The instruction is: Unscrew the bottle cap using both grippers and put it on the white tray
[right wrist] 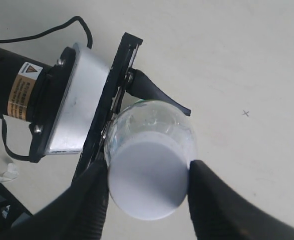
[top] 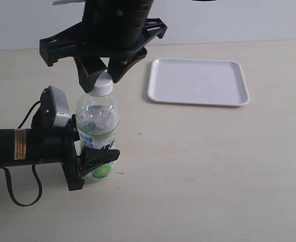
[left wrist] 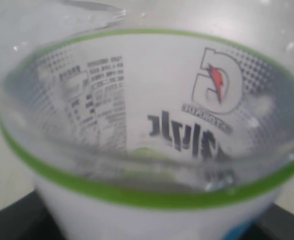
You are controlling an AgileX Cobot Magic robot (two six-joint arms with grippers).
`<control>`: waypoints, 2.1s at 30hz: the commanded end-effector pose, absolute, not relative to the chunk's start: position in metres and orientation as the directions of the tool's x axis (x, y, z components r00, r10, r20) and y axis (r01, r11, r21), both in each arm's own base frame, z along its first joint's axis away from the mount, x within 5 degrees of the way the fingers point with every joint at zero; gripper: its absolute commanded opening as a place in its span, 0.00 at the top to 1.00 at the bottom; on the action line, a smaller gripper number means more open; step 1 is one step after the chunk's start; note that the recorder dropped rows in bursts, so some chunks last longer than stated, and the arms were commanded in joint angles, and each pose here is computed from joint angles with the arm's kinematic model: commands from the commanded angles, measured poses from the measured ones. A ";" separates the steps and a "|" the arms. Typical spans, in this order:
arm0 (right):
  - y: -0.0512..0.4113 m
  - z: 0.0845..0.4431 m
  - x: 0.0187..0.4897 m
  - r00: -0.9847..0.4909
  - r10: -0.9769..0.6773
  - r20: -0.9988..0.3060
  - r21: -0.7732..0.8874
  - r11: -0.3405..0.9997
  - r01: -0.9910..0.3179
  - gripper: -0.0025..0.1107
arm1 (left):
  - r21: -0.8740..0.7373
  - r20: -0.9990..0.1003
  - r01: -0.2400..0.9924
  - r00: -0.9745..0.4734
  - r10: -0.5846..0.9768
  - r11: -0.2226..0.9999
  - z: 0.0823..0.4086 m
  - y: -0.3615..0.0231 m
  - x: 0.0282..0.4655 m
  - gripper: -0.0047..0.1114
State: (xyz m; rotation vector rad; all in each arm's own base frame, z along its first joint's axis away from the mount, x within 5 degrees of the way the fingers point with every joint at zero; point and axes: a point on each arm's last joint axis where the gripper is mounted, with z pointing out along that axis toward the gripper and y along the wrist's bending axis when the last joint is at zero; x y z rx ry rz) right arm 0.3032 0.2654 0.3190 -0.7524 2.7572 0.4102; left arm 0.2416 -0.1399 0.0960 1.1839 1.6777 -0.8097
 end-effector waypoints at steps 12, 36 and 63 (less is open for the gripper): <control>0.265 0.323 0.301 -0.703 -0.613 -0.361 0.128 0.714 -0.688 0.98 | -0.011 -0.923 0.949 -0.131 0.362 0.315 0.098 -0.142 0.240 0.96; 0.265 0.323 0.301 -0.030 -0.936 -0.351 -0.157 0.090 -0.984 0.98 | -0.009 -0.919 0.952 -0.128 0.372 0.306 0.097 -0.142 0.239 0.96; 0.269 0.324 0.298 0.687 -0.699 -0.197 -0.364 -0.599 -0.713 0.98 | -0.008 -0.921 0.957 -0.120 0.371 0.291 0.097 -0.142 0.238 0.96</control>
